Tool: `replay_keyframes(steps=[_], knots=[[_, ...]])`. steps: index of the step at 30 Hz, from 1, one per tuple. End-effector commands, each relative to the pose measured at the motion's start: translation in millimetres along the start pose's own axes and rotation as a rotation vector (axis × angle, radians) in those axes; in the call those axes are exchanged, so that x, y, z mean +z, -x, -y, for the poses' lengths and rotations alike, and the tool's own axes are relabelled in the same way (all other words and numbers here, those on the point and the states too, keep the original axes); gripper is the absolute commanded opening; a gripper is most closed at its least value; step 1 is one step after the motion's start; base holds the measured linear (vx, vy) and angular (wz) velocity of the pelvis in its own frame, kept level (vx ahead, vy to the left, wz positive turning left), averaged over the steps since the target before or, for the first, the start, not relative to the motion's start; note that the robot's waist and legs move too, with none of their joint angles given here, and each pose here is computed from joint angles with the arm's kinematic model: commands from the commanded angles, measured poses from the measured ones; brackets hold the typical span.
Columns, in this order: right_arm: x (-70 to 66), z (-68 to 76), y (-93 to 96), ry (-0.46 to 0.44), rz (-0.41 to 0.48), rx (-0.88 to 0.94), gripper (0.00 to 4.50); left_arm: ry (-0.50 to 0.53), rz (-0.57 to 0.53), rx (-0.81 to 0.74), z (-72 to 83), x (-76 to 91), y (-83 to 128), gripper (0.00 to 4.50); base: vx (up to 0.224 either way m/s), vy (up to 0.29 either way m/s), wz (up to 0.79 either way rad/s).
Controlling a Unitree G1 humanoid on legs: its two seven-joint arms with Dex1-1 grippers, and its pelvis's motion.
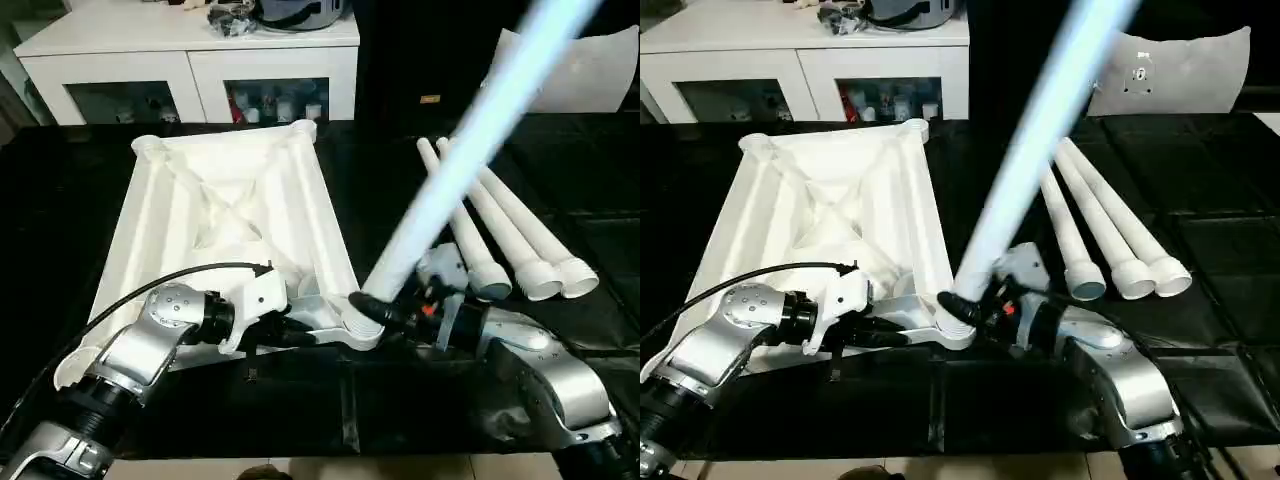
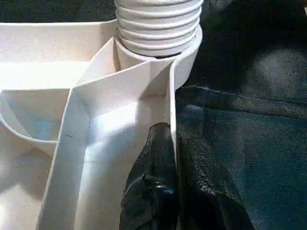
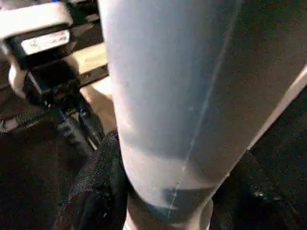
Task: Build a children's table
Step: Insert table leg to table base
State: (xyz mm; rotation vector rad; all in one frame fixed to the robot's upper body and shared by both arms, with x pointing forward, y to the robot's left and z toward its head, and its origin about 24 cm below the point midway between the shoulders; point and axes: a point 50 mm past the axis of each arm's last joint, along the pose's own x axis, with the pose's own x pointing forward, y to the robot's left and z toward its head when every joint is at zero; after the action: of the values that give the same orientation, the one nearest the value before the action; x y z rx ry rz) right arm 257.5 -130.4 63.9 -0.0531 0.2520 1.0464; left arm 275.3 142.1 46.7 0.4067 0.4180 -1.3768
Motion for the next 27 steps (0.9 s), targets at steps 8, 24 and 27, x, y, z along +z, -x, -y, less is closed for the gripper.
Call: replay_keyframes(steps=[8, 24, 27], knots=[[-50.7, -10.9, 1.0, -0.029, -0.343, 0.208, 1.90, -0.114, -0.008, -0.021, -5.5, 19.2, 5, 0.00, 0.000, 0.000, 0.00], [-55.6, -41.2, -6.2, -0.083, -0.341, 0.401, 1.90, -0.215, -0.074, -0.036, -35.9, 40.7, 13, 0.00, 0.008, 0.001, 0.00], [-53.2, -37.7, -13.0, -0.063, -0.308, 0.343, 1.90, -0.177, -0.065, -0.013, -33.8, 35.3, 17, 0.00, 0.000, 0.000, 0.00]])
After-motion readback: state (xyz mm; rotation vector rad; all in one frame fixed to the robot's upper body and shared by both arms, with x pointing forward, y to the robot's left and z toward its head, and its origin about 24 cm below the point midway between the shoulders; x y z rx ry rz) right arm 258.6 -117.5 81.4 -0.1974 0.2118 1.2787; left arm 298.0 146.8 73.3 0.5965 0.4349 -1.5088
